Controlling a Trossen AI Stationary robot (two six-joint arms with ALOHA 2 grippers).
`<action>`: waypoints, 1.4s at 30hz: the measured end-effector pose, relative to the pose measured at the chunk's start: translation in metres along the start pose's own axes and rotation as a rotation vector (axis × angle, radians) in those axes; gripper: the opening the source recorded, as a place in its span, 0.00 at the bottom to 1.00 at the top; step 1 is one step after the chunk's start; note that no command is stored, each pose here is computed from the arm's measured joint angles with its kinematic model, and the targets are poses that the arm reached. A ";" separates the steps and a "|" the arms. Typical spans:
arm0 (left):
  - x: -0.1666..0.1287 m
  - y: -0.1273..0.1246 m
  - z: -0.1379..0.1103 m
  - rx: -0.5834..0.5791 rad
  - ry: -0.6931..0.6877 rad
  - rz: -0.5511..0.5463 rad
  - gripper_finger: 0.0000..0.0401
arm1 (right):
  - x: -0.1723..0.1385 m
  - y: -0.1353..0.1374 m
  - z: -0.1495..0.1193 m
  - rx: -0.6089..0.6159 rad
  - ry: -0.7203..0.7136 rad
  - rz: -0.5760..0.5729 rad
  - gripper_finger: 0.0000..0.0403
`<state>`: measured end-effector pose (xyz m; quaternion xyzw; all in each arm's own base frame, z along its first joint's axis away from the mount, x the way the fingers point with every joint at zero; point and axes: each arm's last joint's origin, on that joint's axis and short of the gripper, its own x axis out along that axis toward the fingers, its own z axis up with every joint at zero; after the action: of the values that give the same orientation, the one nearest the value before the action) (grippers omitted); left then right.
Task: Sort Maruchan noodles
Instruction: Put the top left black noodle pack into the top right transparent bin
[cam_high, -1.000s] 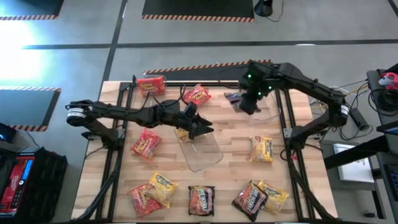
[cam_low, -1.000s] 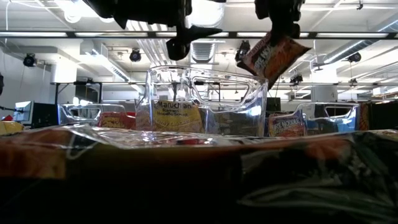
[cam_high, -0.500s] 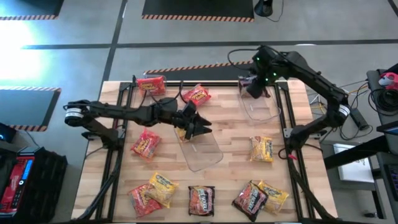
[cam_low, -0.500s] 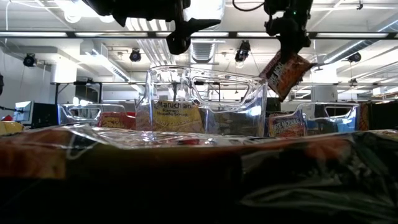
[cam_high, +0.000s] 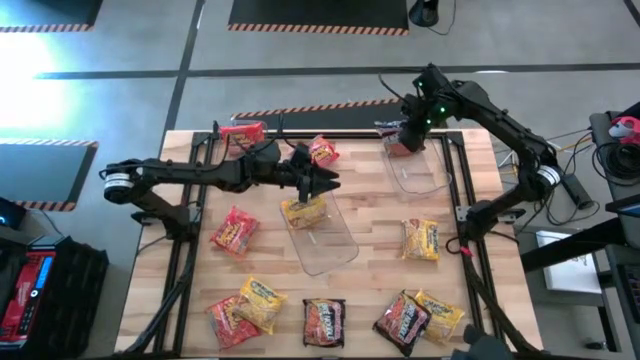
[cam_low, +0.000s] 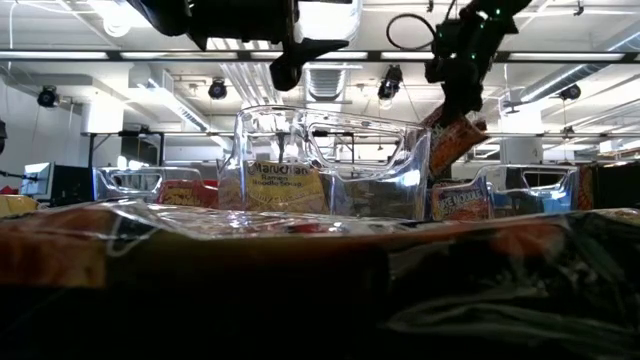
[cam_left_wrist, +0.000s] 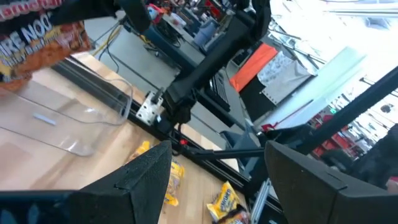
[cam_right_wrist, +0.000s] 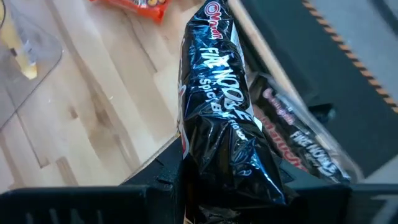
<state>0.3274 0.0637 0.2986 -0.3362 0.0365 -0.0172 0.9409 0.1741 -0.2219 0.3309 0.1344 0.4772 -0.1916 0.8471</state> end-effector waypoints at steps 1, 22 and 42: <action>0.000 0.001 0.001 0.000 -0.002 0.003 0.60 | 0.003 -0.003 -0.002 0.000 0.008 0.014 0.25; -0.005 0.014 0.011 0.005 -0.034 0.044 0.60 | 0.055 -0.041 -0.042 0.023 -0.005 0.030 0.25; -0.006 0.016 0.012 -0.003 -0.055 0.071 0.60 | 0.077 -0.050 -0.060 0.048 -0.028 -0.050 0.29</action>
<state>0.3229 0.0842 0.2984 -0.3366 0.0224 0.0255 0.9410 0.1417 -0.2568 0.2320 0.1402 0.4637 -0.2261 0.8451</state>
